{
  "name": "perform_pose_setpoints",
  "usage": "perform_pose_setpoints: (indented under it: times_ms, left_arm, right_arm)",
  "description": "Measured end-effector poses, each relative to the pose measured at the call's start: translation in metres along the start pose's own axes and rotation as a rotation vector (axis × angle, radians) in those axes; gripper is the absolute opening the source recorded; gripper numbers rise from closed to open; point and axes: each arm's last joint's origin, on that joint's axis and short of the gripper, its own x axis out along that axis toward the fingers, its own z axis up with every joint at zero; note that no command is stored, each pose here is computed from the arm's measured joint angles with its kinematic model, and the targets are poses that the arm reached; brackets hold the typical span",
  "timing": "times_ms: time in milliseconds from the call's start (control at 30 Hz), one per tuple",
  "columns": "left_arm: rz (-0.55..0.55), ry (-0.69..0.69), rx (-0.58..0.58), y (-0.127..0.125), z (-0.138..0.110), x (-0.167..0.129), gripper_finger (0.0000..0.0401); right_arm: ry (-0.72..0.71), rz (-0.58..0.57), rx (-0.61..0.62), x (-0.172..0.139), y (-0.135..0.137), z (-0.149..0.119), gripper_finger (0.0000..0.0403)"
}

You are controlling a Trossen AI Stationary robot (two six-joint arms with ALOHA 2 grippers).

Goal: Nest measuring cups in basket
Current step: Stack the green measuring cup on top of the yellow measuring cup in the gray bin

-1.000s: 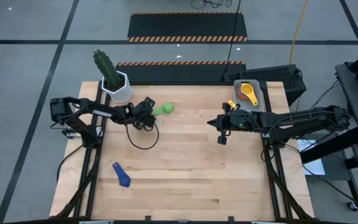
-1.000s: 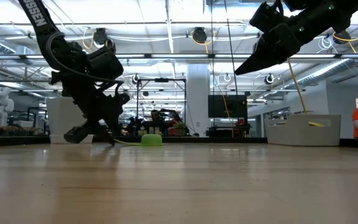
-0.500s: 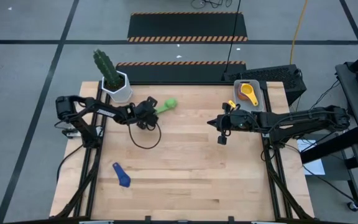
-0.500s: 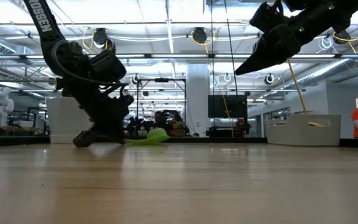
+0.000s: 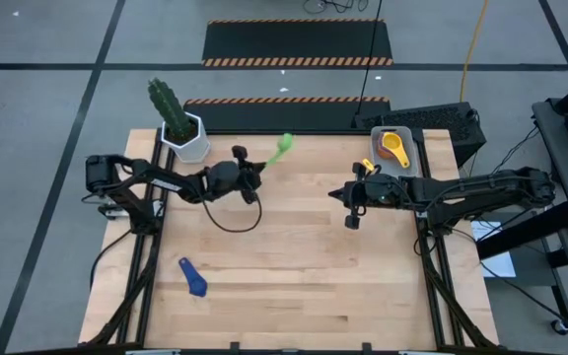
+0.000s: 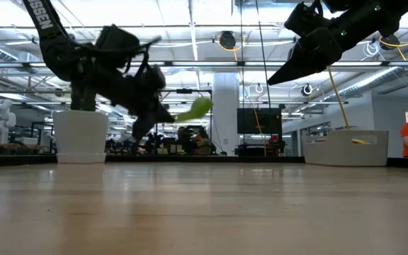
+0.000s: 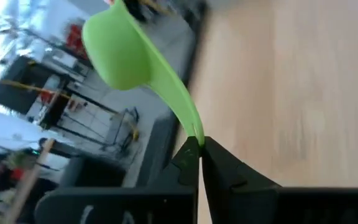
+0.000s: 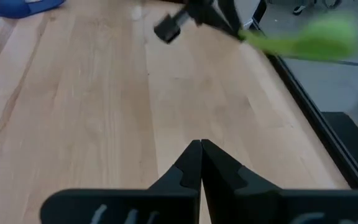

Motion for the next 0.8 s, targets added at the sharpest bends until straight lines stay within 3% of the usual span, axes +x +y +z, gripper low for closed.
perform_pose_setpoints:
  times_ms: [100,267,367,533,800]
  left_arm:
    - [0.003,-0.152,-0.214,0.009,0.015,-0.002,0.0005]
    - [-0.105,-0.379,-0.561,0.021,0.036,-0.007,0.0005]
    - [-0.174,-0.438,-0.739,0.024,0.045,-0.007,0.0004]
    - [-0.260,-0.497,-0.860,0.019,0.069,-0.012,0.0004]
    - [-0.322,-0.646,-1.041,0.014,0.106,-0.030,0.0003]
  right_arm:
    - [0.007,-0.079,0.008,0.000,-0.002,0.000,0.0000]
    - [0.027,-0.348,0.050,-0.002,-0.009,-0.001,0.0000]
    - [0.015,-0.351,0.011,-0.003,-0.007,0.001,0.0000]
    - [-0.103,-0.387,0.006,-0.006,-0.002,0.014,0.0014]
    - [-0.259,-0.386,-0.266,-0.015,0.014,0.035,0.0090]
